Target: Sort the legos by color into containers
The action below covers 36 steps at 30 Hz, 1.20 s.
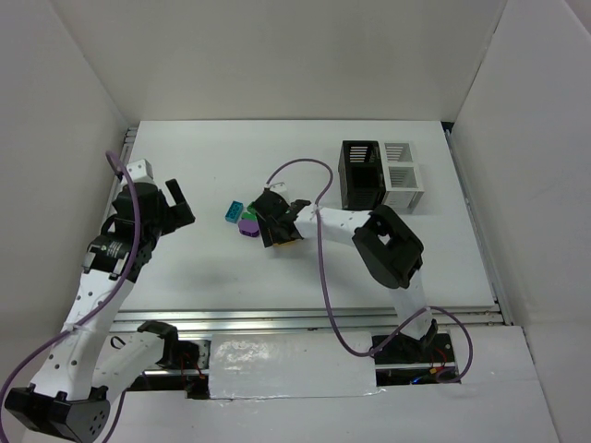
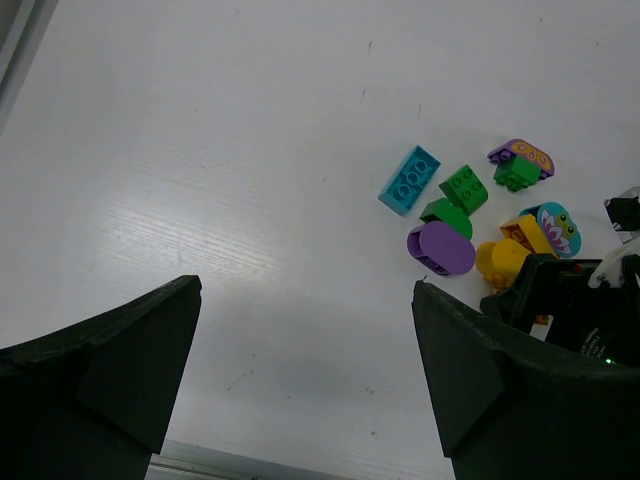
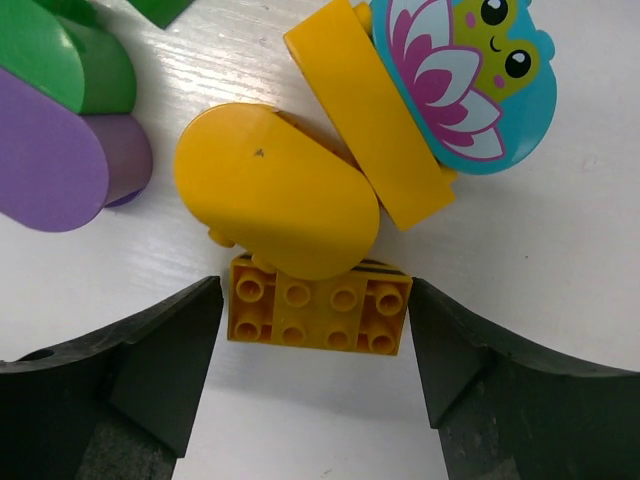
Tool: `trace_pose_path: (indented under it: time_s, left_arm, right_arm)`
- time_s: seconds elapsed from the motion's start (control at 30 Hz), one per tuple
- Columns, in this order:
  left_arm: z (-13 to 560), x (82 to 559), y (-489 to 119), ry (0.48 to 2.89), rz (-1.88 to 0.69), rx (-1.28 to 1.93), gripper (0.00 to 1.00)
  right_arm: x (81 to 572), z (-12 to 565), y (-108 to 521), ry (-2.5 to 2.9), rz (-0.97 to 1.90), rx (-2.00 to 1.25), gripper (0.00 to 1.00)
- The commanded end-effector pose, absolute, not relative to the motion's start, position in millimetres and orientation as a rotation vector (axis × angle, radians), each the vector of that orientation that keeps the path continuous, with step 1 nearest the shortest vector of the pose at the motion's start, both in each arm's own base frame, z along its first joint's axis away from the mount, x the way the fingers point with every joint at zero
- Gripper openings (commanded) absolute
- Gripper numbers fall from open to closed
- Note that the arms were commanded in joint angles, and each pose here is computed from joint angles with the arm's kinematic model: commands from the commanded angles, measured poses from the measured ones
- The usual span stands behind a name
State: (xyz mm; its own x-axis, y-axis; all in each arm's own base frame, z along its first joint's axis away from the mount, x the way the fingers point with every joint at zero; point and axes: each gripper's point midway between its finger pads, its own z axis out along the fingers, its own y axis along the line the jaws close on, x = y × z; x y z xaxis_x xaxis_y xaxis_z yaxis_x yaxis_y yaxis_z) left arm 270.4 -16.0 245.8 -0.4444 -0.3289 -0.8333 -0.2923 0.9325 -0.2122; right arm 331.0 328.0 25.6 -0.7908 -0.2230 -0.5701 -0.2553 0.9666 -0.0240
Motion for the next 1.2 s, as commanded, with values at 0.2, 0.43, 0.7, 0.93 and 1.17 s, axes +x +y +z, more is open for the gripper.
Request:
trace_pose_path:
  time_s: [0.2,0.43,0.7,0.93,1.17]
  left_arm:
    - [250,276,-21,2.043,-0.063,-0.404,0.99]
    - [251,275,-16,2.038,-0.04,-0.432,1.0]
    - [252,273,-14,2.032,-0.034,-0.444,0.99]
    - [253,272,-18,2.029,-0.061,-0.426,1.0]
    - [252,273,-20,2.034,-0.07,-0.419,0.99]
  right_arm:
    - [341,29,328,2.484,0.074,-0.3,0.58]
    - [317,63,320,2.475,0.148,-0.297,0.18]
    - [317,164,284,2.315,0.206,-0.211,0.19]
    - [386,216,165,2.205,0.04,0.097,0.19]
    - [436,232,62,2.148,-0.197,0.362,0.19]
